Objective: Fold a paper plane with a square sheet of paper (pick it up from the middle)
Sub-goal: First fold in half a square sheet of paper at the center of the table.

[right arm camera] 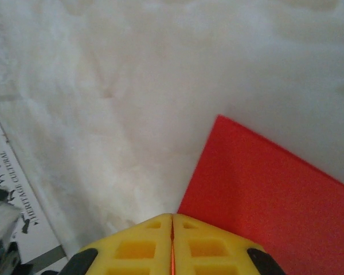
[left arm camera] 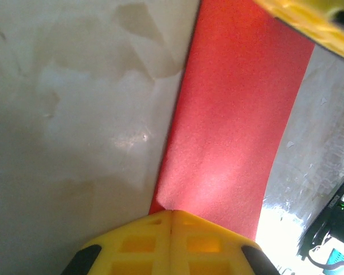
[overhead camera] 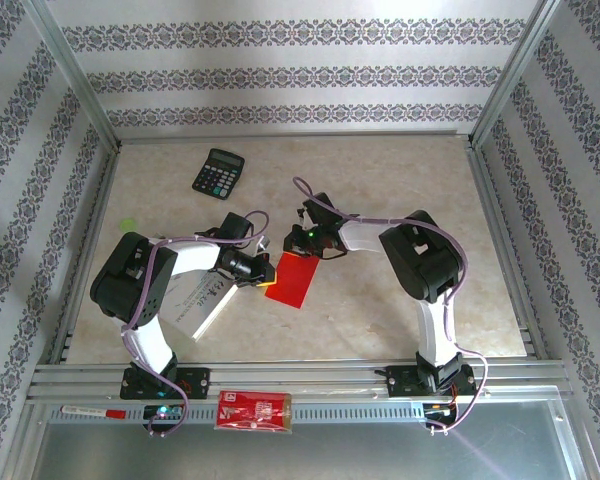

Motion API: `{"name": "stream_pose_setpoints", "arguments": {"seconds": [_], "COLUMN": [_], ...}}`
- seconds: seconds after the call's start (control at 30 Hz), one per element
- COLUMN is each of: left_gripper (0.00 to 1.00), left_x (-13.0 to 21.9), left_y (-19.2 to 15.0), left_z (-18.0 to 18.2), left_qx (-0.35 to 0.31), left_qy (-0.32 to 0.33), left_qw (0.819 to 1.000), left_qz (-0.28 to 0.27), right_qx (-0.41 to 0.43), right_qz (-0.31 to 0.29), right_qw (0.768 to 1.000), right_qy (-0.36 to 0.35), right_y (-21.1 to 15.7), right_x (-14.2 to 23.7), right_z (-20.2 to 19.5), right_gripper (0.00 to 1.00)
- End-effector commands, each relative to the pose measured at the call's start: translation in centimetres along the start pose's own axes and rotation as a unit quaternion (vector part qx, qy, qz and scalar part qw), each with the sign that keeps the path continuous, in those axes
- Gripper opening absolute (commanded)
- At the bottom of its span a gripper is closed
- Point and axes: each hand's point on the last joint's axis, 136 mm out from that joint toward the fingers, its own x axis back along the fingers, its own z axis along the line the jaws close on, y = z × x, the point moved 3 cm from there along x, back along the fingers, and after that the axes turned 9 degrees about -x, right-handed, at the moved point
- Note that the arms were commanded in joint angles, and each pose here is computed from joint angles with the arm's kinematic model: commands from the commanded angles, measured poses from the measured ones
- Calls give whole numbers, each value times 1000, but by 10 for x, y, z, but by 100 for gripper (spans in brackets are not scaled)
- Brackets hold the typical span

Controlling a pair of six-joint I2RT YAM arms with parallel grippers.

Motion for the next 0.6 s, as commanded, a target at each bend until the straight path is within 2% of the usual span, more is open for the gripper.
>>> {"name": "stream_pose_setpoints", "arguments": {"seconds": [0.0, 0.27, 0.47, 0.57], "left_gripper": [0, 1, 17, 21], "left_x": [-15, -4, 17, 24], "left_y": [-64, -42, -7, 9], "left_z": [59, 33, -6, -22], "left_qx": [68, 53, 26, 16], "left_qy": [143, 107, 55, 32], "left_qw": [982, 991, 998, 999], "left_qz": [102, 61, 2, -22], "right_qx": [8, -3, -7, -9], "right_qz": [-4, 9, 19, 23], "right_qw": [1000, 999, 998, 998], "right_qy": [-2, -40, -55, -58], "right_y": [8, -2, -10, -14], "right_x": [-6, -13, -16, -16], "right_z": [-1, -34, -49, -54], "right_gripper": [8, 7, 6, 5]}}
